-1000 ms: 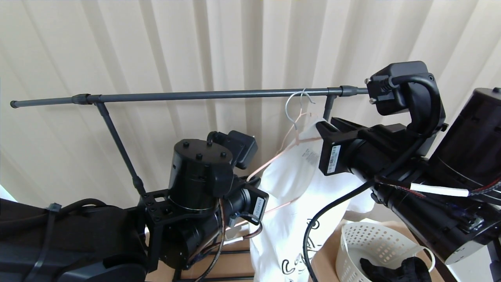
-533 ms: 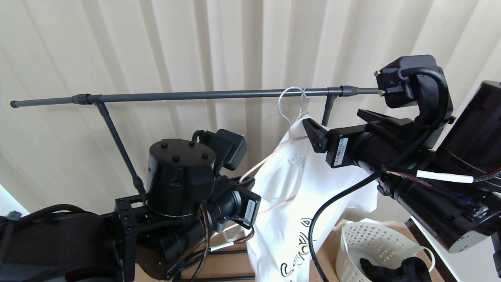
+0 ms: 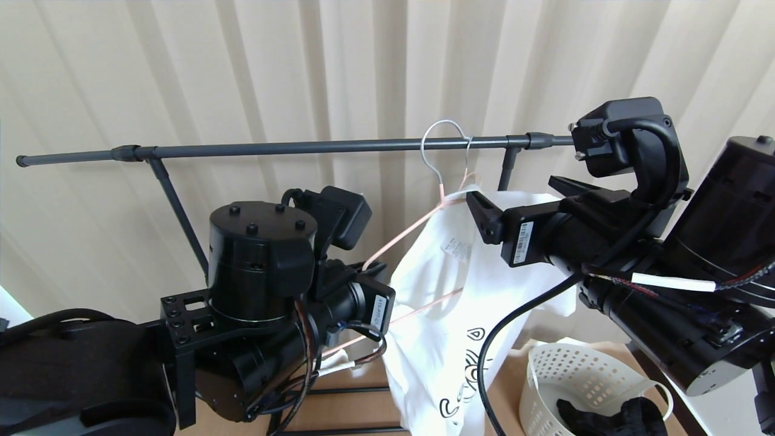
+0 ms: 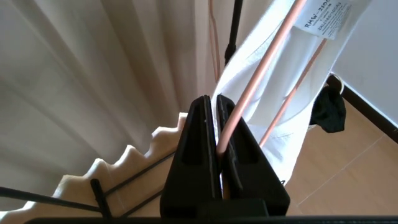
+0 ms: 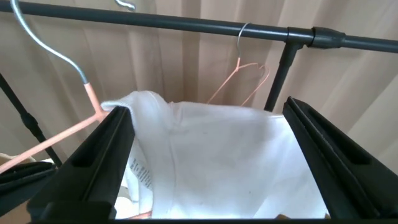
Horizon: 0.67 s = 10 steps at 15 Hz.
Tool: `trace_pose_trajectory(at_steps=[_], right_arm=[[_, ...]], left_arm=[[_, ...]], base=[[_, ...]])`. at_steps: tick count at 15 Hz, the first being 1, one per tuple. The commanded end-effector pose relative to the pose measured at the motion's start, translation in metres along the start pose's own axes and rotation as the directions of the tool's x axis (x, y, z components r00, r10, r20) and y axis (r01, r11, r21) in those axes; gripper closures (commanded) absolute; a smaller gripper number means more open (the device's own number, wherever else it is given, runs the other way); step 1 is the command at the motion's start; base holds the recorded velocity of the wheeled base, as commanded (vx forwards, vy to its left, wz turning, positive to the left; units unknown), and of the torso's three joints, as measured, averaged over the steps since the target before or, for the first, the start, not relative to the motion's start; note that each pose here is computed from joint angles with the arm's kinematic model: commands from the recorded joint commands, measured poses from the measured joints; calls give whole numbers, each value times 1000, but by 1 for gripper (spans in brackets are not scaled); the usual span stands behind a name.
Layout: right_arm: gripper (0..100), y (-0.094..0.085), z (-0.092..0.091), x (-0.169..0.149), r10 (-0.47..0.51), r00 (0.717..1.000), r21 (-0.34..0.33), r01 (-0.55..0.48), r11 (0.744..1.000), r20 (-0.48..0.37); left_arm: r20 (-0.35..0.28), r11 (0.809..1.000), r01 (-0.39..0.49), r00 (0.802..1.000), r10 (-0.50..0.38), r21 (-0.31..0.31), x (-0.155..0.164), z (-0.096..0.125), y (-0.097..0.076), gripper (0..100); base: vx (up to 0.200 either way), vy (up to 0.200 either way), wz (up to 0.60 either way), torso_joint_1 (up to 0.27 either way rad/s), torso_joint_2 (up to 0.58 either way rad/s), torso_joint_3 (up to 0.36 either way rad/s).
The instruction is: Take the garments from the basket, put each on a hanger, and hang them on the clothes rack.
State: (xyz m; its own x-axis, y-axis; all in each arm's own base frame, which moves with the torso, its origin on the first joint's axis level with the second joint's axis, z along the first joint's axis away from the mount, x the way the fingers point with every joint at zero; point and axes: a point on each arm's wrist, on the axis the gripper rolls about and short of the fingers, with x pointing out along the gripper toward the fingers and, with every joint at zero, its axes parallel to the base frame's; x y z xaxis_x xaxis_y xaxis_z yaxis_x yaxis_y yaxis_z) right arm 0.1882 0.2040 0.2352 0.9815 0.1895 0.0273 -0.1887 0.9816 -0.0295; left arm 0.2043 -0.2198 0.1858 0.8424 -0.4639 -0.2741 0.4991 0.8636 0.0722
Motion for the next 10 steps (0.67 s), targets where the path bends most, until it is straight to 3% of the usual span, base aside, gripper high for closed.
trace_pose_trajectory(at_steps=[1,7,9,10], right_arm=[[0,0,-2,-1,4,1000,-5,-4,1000,-6],[0,-4,-5,-8,57,998,-17,-57,998,-13],[0,-15,-1,-20,126,992,-60,-126,990,-3],[0,-30,5,-25,162,987,-89,-159,983,23]], left_arm=[[7,1000,-18,1000,18,-8,2,2,5,100],[37,997,-67,997,68,-29,17,11,19,100],[12,999,-45,999,45,-23,16,3,24,100],[-1,1000,-17,1000,17,-21,12,-1,29,100]], base=[[0,0,0,0,0,0],[0,0,0,0,0,0],[0,0,0,0,0,0],[0,0,0,0,0,0]])
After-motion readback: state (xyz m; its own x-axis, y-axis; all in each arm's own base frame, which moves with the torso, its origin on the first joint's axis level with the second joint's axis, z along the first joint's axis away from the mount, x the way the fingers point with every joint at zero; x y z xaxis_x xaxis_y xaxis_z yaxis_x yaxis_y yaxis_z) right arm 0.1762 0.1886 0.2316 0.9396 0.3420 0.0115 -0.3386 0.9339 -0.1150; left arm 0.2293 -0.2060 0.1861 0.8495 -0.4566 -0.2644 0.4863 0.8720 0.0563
